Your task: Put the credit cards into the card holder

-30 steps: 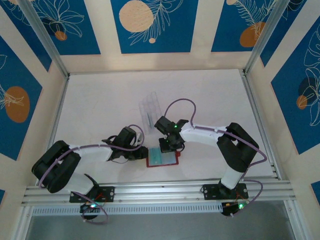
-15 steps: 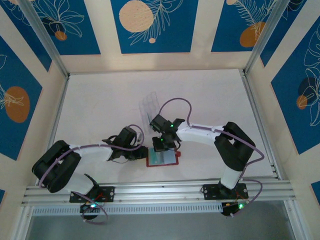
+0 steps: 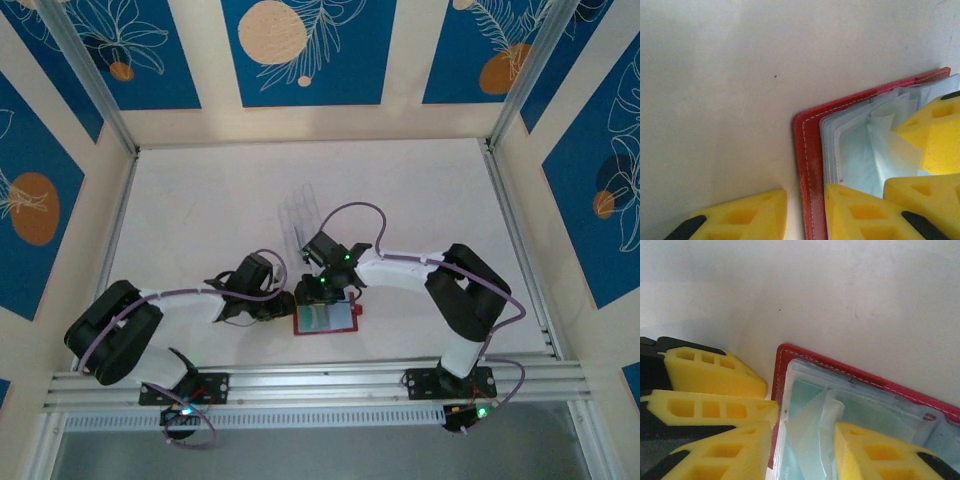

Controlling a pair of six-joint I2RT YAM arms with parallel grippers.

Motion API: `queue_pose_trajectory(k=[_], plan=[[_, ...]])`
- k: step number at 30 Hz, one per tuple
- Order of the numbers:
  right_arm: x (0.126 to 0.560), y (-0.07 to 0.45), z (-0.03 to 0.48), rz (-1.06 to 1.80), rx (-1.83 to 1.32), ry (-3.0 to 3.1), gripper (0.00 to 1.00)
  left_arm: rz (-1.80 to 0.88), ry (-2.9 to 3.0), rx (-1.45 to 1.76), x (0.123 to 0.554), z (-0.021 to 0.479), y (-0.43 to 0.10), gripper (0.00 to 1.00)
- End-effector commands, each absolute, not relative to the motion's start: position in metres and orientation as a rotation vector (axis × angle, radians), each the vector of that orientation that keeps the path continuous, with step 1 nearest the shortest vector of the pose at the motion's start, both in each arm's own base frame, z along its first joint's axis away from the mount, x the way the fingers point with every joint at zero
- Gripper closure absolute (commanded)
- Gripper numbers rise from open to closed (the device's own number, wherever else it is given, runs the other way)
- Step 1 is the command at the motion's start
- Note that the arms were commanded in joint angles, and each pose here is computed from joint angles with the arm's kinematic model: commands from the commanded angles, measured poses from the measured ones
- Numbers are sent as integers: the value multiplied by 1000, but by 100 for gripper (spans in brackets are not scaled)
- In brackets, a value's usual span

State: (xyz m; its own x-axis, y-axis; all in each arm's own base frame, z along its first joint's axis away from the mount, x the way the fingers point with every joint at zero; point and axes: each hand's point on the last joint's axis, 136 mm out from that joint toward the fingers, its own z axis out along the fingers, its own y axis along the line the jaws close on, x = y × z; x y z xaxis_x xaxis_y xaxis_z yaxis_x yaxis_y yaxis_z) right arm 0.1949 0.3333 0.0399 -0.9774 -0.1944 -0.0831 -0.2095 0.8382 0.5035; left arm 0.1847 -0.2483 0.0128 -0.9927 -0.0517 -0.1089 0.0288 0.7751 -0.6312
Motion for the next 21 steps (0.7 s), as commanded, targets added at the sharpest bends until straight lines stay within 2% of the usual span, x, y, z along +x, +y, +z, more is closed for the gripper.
queue_pose_trajectory(k=[1, 7, 12, 17, 21], plan=[[166, 351, 52, 1041, -408, 2998, 58, -1065, 2898, 64, 161, -17, -264, 71], [161, 358, 68, 1111, -443, 2960, 55, -1064, 2896, 56, 162, -17, -263, 71], [163, 329, 56, 743, -406, 3017, 54, -1063, 2890, 52, 163, -15, -262, 71], [154, 321, 47, 656, -427, 3043, 54, -1061, 2893, 49, 163, -16, -261, 71], [152, 317, 43, 539, -438, 3042, 61, -1064, 2892, 46, 164, -16, -260, 71]])
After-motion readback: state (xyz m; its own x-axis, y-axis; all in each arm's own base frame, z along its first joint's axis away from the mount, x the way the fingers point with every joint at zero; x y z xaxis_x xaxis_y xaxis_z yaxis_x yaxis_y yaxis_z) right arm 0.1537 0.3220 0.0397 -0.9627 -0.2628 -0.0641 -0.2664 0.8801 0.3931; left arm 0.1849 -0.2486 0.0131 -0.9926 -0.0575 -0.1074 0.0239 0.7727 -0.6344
